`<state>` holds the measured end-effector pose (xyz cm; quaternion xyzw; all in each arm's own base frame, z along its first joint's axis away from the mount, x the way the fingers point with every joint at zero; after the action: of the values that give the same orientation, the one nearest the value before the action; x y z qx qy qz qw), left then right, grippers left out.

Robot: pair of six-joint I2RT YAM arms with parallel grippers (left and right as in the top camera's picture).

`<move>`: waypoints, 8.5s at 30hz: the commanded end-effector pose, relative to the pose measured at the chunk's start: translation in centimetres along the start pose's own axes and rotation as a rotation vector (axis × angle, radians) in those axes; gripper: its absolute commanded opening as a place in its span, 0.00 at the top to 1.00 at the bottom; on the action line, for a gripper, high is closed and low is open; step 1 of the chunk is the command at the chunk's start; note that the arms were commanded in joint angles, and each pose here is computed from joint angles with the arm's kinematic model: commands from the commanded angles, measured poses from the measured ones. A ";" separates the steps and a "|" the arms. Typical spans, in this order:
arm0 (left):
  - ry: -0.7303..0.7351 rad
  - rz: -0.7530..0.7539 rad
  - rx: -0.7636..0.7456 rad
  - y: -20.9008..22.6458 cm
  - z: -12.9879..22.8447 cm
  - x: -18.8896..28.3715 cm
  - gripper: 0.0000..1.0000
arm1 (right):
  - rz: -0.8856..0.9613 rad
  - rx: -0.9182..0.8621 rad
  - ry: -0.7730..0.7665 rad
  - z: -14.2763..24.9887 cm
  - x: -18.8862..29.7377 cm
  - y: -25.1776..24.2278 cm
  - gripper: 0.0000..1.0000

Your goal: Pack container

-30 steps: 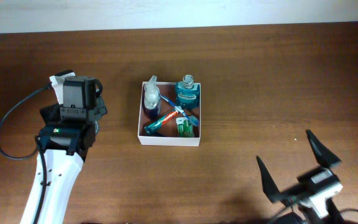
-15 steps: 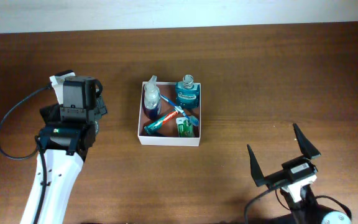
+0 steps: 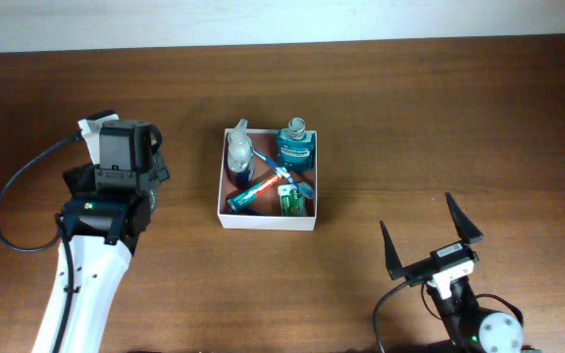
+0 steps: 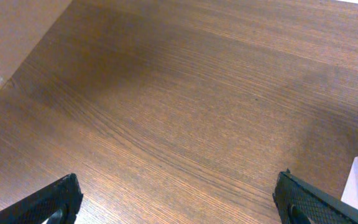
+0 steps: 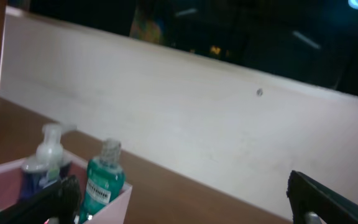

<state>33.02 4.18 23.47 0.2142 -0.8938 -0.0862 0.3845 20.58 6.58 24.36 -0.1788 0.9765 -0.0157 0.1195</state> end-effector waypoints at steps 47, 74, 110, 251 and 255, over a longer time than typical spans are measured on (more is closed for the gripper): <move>-0.009 -0.014 0.020 0.3 -0.5 0.1 0.01 | 0.107 -0.043 0.301 8.5 1.2 -1.7 0.01; -0.170 0.004 0.118 3.4 -2.0 5.6 0.01 | 0.107 -0.043 0.301 8.5 1.2 -1.7 0.01; -0.388 0.175 0.256 9.6 11.1 17.6 0.01 | 0.107 -0.043 0.301 8.5 1.2 -1.7 0.01; -0.779 0.317 -0.121 -2.8 12.8 3.3 0.01 | 0.107 -0.043 0.301 8.5 1.2 -1.7 0.01; -0.779 0.317 -0.121 -2.8 12.8 3.3 0.01 | 0.107 -0.043 0.301 8.5 1.2 -1.7 0.01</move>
<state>22.60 0.18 16.10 0.0074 -0.9888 -0.1438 0.0395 22.05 5.06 16.18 -0.1345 0.9903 -0.0151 -0.0301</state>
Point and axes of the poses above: each gripper's point midway between its finger pads, its own x axis back along the fingers, its own y axis along the line the jaws close on, z = x × y, the point moved 2 cm from there along x, back along the fingers, and after that the axes turned 12 degrees about -x, right-handed, at the moved point
